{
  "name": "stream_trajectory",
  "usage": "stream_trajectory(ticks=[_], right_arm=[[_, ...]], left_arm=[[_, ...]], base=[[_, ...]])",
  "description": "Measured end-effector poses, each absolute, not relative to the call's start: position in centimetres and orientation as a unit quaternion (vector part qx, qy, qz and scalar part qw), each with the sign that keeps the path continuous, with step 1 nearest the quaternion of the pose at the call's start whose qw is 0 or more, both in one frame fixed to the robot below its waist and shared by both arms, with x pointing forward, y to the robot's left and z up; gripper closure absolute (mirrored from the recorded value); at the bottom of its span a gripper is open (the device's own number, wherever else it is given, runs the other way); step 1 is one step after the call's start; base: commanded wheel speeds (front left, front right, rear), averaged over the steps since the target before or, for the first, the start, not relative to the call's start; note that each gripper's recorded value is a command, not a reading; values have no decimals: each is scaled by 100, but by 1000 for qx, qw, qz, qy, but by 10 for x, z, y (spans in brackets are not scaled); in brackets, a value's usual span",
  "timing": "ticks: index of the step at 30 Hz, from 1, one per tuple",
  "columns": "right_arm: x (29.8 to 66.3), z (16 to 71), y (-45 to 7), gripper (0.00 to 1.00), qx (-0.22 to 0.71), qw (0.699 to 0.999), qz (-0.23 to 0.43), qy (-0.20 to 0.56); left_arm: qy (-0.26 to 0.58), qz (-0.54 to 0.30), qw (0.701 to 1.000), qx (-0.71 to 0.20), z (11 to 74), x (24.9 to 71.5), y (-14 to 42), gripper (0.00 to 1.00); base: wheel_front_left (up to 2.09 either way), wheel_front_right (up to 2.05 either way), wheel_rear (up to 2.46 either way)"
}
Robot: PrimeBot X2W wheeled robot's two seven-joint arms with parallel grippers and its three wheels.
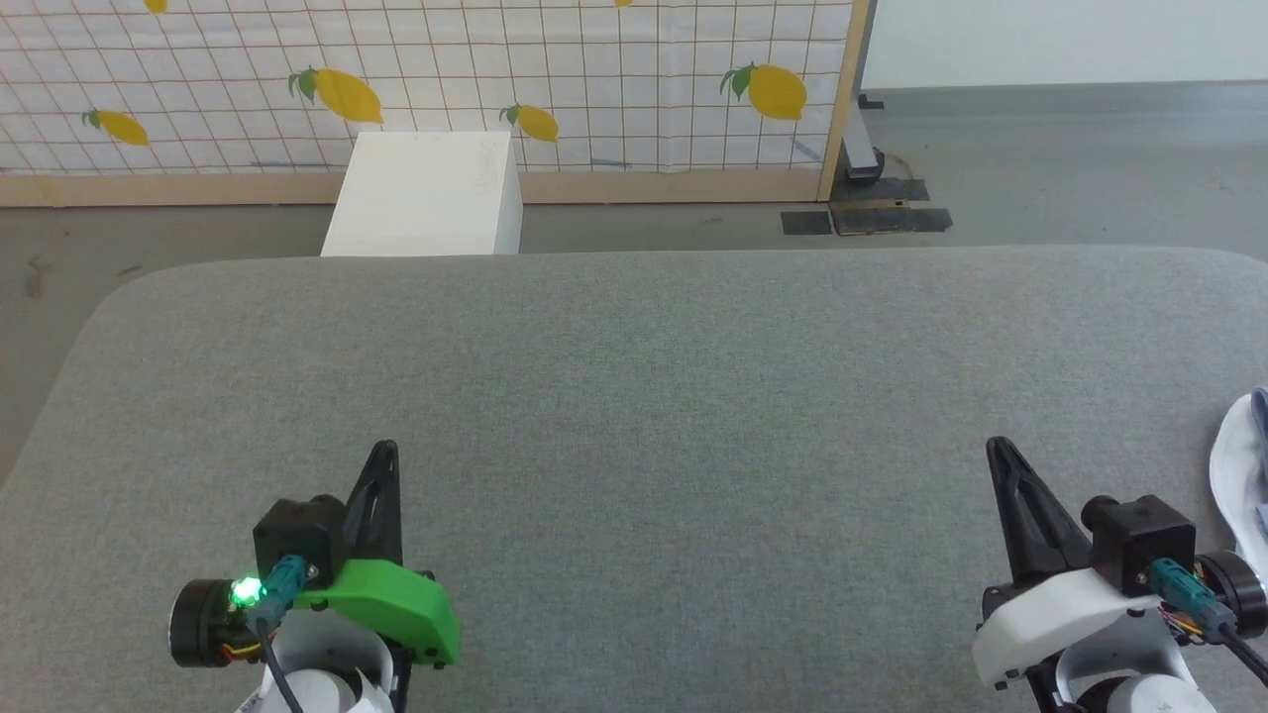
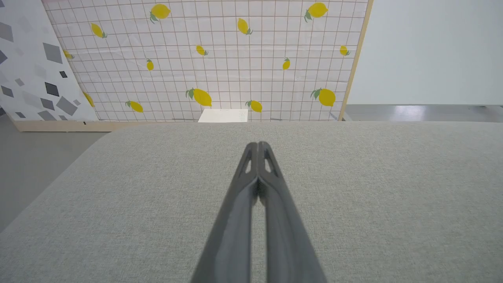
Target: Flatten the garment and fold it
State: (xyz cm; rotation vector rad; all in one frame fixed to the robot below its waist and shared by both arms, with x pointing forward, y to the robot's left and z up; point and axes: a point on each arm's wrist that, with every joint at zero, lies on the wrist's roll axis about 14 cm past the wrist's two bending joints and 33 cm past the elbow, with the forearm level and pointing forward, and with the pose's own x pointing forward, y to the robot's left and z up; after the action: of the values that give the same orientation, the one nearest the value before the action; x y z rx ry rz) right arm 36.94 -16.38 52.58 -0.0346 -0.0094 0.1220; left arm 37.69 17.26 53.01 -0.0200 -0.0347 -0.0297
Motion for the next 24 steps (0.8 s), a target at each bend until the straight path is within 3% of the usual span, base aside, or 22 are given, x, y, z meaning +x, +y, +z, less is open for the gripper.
stream_trajectory(ticks=[24], right_arm=[[368, 523, -161, 100, -22, 998, 64, 6]], left_arm=[[-8, -7, 1000, 19, 532, 376, 175, 100]], base=[[0, 0, 0]])
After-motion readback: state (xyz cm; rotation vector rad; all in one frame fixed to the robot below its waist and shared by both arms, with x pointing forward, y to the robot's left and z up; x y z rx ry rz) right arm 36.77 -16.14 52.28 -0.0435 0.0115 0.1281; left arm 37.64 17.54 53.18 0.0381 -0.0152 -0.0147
